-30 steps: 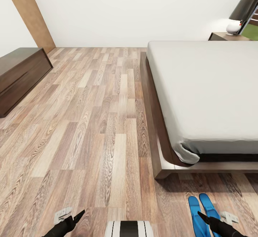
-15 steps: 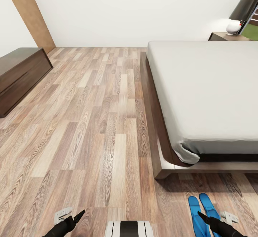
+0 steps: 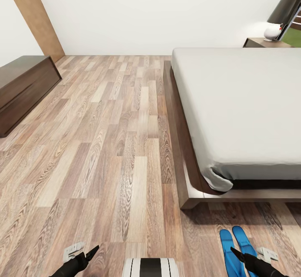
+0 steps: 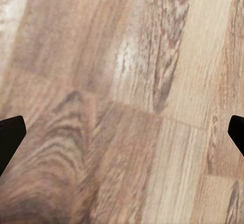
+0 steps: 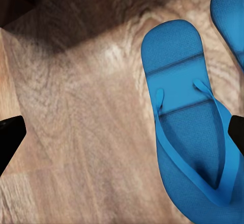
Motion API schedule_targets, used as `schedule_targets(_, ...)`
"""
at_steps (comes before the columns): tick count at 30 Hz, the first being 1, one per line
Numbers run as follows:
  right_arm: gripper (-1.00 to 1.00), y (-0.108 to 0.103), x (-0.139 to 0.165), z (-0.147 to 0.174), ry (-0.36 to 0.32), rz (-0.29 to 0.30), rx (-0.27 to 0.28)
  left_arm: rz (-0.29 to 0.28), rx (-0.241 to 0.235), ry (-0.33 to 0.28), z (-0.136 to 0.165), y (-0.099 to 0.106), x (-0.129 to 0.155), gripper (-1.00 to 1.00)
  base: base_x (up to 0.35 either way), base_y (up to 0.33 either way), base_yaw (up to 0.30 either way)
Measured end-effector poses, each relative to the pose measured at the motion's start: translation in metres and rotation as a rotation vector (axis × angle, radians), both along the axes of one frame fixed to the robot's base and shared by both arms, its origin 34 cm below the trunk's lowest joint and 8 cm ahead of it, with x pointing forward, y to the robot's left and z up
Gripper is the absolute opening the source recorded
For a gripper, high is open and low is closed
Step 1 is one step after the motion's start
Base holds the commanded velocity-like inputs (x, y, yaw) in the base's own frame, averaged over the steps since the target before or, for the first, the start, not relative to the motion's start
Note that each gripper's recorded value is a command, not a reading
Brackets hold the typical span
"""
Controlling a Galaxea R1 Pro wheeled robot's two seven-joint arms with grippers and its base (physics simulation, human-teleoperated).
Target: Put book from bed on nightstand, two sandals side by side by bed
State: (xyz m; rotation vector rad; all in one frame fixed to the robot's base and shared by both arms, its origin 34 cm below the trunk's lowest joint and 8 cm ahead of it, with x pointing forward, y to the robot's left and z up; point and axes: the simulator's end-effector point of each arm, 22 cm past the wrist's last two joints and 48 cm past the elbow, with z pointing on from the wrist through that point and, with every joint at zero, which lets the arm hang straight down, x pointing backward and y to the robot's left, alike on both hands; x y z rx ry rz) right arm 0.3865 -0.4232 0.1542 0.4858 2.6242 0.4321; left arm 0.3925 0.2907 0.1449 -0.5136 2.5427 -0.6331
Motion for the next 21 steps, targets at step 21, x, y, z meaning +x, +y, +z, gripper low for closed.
schedule_targets(21, 1.00, 0.0006, 0.0022, 0.0022, -0.008, 0.003, 0.002, 0.000, 0.000, -0.006, 0.0020, 0.0003, 0.0024, 1.00, 0.000, 0.000, -0.086)
